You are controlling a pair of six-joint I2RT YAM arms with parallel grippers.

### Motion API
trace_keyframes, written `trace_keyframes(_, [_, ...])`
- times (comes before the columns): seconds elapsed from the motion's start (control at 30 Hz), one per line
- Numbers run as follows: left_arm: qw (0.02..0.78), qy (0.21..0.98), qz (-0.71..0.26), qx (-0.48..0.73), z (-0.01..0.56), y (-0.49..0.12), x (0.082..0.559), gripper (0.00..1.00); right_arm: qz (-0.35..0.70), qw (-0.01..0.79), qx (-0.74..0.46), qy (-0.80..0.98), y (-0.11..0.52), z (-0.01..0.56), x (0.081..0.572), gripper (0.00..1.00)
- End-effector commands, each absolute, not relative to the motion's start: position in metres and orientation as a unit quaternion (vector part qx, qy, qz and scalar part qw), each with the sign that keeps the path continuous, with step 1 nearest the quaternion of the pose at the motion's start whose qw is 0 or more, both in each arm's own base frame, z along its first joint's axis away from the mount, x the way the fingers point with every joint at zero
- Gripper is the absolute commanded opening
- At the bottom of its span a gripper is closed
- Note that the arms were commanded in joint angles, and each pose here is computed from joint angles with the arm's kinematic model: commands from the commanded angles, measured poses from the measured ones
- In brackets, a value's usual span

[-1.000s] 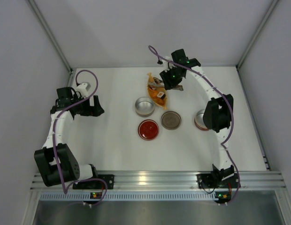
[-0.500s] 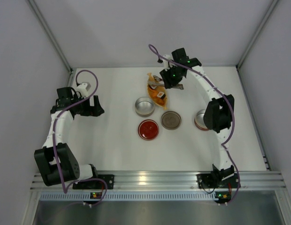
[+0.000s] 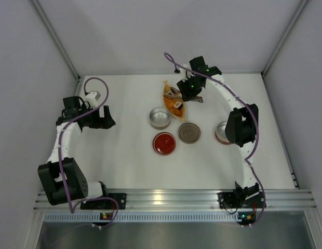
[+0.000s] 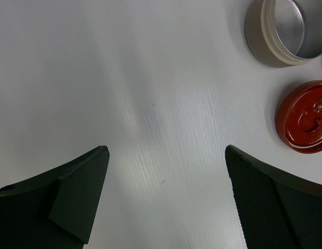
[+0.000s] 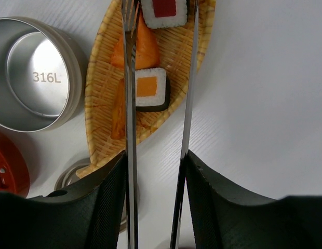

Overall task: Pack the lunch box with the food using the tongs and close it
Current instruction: Pick up the fake food from the plate.

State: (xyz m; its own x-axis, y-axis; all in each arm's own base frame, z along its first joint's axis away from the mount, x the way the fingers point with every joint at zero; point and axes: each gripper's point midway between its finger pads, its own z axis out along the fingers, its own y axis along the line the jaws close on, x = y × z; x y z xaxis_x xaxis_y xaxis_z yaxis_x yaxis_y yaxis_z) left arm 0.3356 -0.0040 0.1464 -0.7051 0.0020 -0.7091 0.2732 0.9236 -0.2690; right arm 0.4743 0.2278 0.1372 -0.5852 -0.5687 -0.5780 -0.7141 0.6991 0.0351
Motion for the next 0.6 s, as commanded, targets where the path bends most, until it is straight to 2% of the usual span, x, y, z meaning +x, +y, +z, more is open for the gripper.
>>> trace_keyframes(0.0, [0.392, 0.898, -0.185, 0.082, 0.152, -0.004, 0.343, 0.98, 0.147, 0.319, -0.381, 0.855, 0.244, 0.169, 0.475, 0.46])
trace_keyframes(0.2, [0.389, 0.899, -0.183, 0.081, 0.15, -0.004, 0.342, 0.98, 0.142, 0.32, -0.376, 0.858, 0.244, 0.166, 0.478, 0.43])
trace_keyframes(0.37, [0.39, 0.899, -0.18, 0.083, 0.15, -0.003, 0.341, 0.98, 0.144, 0.323, -0.376, 0.856, 0.245, 0.168, 0.479, 0.35])
trace_keyframes(0.57, [0.389, 0.899, -0.183, 0.08, 0.149, -0.004, 0.341, 0.98, 0.15, 0.346, -0.375, 0.847, 0.245, 0.199, 0.472, 0.29])
